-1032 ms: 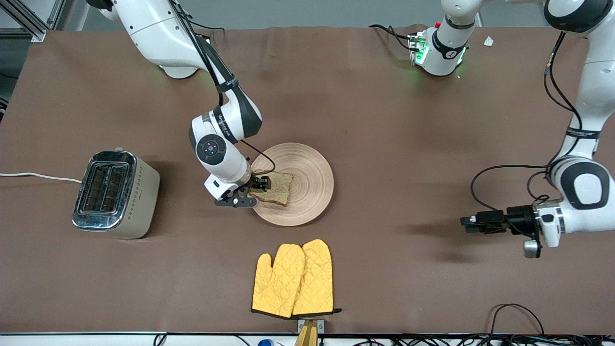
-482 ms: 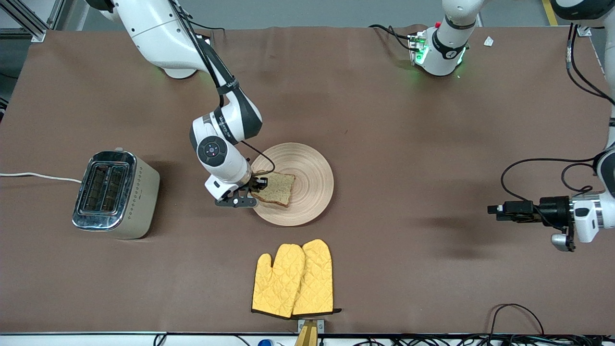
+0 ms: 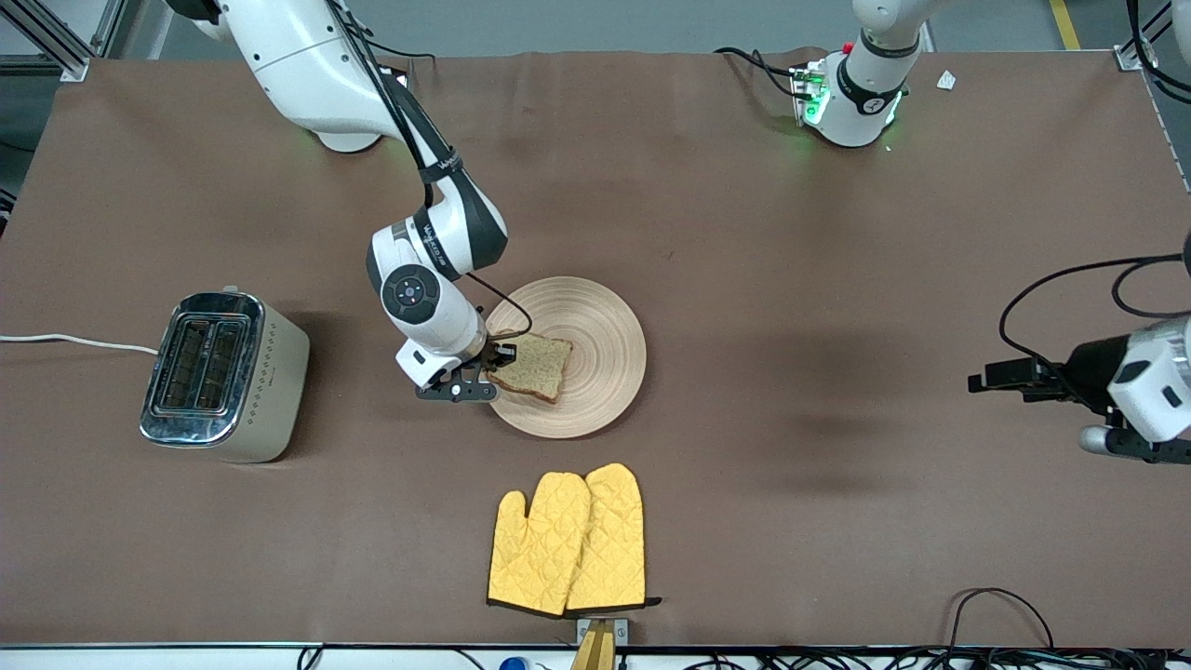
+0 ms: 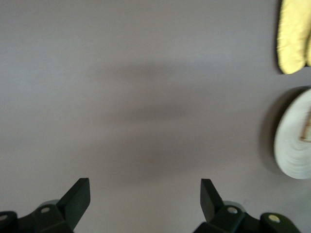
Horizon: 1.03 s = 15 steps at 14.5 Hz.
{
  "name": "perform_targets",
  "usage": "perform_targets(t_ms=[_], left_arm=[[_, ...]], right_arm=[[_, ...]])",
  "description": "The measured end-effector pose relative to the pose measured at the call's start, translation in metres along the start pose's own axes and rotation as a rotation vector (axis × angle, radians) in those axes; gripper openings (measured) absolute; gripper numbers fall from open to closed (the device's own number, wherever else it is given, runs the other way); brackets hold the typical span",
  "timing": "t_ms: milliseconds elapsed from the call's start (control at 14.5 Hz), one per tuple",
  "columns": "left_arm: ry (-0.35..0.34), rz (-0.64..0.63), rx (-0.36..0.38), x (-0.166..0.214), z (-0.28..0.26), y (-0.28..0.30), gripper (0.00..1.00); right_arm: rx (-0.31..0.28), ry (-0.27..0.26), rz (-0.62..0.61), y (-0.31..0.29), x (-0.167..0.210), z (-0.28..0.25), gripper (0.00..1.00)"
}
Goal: Move plate and put bread in toaster
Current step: 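Lift the bread with the right gripper and carry it to the toaster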
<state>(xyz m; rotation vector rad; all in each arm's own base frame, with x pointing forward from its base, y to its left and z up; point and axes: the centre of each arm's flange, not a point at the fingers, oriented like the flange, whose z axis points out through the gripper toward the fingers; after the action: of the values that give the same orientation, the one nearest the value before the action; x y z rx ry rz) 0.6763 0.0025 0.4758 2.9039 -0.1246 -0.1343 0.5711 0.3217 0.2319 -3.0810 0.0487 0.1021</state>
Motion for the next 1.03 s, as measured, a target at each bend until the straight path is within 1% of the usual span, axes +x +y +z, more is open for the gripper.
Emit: perform_targets(t_ms=[138, 344, 413, 550, 757, 894, 1032], left_arm=[[-0.019, -0.034, 0.063, -0.013, -0.018, 0.029, 1.0], [-0.019, -0.063, 0.116, -0.036, -0.051, 0.042, 1.0], [-0.014, -0.063, 0.143, -0.044, -0.063, 0.046, 1.0], [-0.005, -0.053, 0.196, -0.059, -0.084, 0.059, 1.0], [0.008, -0.034, 0.272, -0.075, -0.103, 0.078, 1.0], [0.034, -0.028, 0.303, -0.083, -0.116, 0.087, 1.0], [0.057, -0.03, 0.332, -0.091, -0.127, 0.098, 1.0]], right_arm=[[-0.036, -0.025, -0.001, 0.008, 0.008, -0.022, 0.05], [-0.12, -0.039, -0.002, 0.03, 0.023, -0.082, 0.05], [-0.162, -0.043, 0.0, 0.041, 0.028, -0.106, 0.05], [-0.267, -0.047, -0.005, 0.063, 0.037, -0.153, 0.05], [-0.426, -0.049, -0.068, 0.09, 0.045, -0.199, 0.05], [-0.533, -0.079, -0.136, 0.12, 0.053, -0.213, 0.05], [-0.604, -0.119, -0.195, 0.158, 0.062, -0.225, 0.05]])
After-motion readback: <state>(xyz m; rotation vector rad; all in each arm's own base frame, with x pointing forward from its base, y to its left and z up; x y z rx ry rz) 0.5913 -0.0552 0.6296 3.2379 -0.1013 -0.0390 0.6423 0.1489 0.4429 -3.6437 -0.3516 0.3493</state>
